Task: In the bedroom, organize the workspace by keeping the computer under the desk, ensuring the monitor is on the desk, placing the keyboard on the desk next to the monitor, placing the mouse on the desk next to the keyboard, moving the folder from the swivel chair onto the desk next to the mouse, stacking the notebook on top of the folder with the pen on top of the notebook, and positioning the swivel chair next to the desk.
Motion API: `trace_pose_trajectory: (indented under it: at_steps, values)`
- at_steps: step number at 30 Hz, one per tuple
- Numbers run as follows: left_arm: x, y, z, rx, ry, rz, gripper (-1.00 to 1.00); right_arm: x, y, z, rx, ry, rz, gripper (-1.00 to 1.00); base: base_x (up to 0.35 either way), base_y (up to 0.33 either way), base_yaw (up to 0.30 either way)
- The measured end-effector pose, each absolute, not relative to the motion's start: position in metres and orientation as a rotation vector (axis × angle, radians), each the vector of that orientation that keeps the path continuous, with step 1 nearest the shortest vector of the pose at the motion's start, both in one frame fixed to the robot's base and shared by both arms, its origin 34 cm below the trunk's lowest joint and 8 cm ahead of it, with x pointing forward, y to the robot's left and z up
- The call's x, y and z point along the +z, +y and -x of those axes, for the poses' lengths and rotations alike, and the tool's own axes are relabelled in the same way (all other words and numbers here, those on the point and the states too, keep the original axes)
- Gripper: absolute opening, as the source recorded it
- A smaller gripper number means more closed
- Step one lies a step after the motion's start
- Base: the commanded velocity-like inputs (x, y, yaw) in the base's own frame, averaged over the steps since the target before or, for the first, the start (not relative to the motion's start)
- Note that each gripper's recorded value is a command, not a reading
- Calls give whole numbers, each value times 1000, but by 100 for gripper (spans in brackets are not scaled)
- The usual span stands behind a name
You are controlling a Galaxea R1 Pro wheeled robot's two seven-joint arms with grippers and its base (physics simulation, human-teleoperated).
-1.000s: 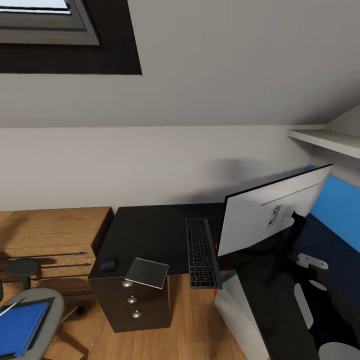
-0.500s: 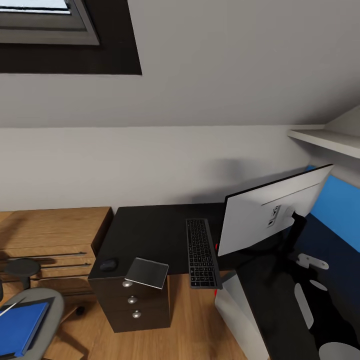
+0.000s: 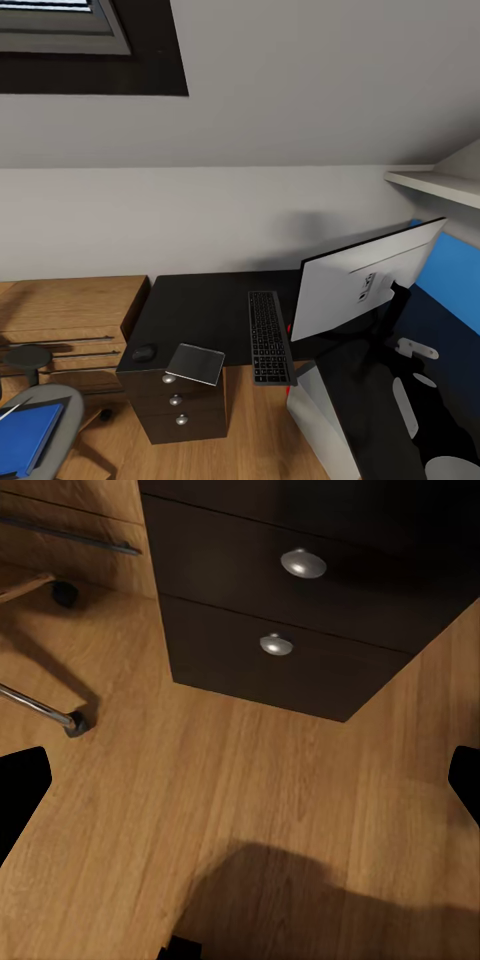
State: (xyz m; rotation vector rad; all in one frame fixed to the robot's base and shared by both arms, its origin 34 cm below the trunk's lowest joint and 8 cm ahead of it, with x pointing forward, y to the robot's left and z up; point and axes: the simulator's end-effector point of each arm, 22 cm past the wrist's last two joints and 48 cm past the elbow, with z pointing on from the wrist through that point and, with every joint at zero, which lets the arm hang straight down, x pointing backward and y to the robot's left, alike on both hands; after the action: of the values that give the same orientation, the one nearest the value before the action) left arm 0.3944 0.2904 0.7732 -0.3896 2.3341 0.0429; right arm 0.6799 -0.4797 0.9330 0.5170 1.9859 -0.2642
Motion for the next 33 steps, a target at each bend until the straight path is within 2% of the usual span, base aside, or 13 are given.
trace_pose_trajectory:
  at_steps: [11, 22, 33]
  values:
    - [764, 289, -398, 41, 2337, 390, 100, 908, -490, -679, -315, 1950, -503, 100, 0, 0, 0]
    - [753, 288, -400, 43, 2341, 388, 100, 934, -516, -754, -352, 1870, -505, 100, 0, 0, 0]
    - [742, 288, -404, 43, 2340, 387, 100, 928, -529, -763, -393, 1881, -542, 100, 0, 0, 0]
